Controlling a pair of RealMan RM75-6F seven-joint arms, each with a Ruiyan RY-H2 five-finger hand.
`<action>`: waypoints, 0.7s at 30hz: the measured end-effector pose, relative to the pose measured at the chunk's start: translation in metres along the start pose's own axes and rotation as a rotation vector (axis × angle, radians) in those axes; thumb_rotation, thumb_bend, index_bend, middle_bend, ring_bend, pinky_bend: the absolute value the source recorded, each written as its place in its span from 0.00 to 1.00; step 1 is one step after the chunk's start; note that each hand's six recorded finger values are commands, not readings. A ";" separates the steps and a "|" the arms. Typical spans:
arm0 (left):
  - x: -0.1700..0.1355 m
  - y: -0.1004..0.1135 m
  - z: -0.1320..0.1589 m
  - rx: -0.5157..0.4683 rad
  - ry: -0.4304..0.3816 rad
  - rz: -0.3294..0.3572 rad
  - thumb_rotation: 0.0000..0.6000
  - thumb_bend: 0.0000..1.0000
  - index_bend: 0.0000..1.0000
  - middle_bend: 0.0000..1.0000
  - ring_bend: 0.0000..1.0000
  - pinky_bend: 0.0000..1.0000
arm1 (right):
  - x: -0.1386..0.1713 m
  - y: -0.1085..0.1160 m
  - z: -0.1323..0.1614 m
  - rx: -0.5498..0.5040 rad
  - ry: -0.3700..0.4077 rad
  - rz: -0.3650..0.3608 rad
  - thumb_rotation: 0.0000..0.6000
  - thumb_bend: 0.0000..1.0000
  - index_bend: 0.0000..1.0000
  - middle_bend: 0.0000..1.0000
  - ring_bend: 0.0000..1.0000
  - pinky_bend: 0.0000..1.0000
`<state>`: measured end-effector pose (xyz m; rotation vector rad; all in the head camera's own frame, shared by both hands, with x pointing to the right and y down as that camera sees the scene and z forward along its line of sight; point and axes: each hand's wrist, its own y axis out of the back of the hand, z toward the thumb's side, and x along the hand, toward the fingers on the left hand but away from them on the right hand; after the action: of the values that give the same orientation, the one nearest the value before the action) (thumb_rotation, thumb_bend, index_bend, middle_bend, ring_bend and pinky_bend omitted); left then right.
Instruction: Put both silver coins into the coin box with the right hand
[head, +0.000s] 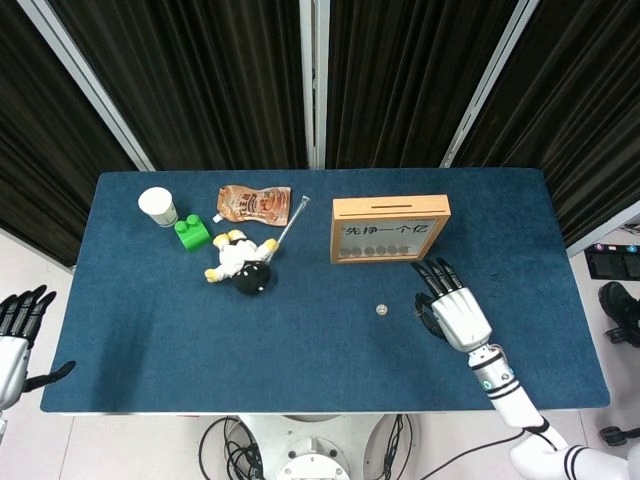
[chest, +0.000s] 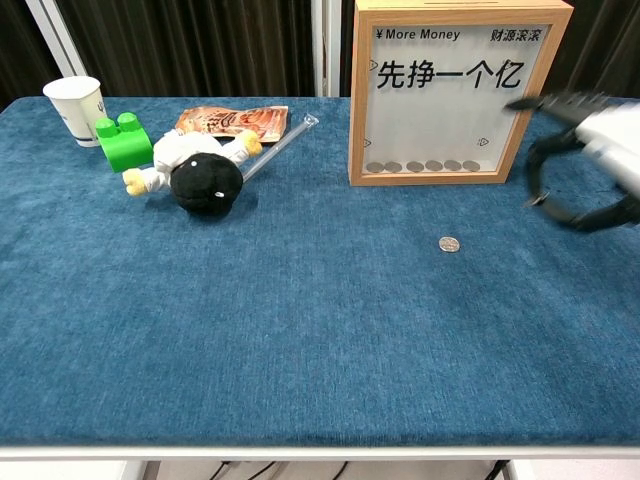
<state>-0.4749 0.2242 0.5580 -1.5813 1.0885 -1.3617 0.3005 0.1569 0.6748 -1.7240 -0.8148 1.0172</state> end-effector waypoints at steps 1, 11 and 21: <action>0.000 0.000 0.000 -0.001 -0.002 0.000 1.00 0.07 0.06 0.00 0.00 0.00 | 0.003 0.009 0.000 -0.005 0.001 -0.022 1.00 0.38 0.69 0.09 0.00 0.00; -0.003 0.006 0.005 -0.013 -0.025 0.012 1.00 0.07 0.06 0.00 0.00 0.00 | -0.034 0.091 0.005 0.083 -0.018 -0.218 1.00 0.42 0.70 0.09 0.00 0.00; -0.006 0.010 0.008 -0.021 -0.036 0.017 1.00 0.07 0.06 0.00 0.00 0.00 | -0.121 0.137 0.033 0.216 -0.041 -0.223 1.00 0.43 0.71 0.09 0.00 0.00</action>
<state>-0.4686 0.2263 0.5457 -1.6024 1.0954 -1.3095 0.2292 0.0199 0.5721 -1.4006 -0.8690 0.9534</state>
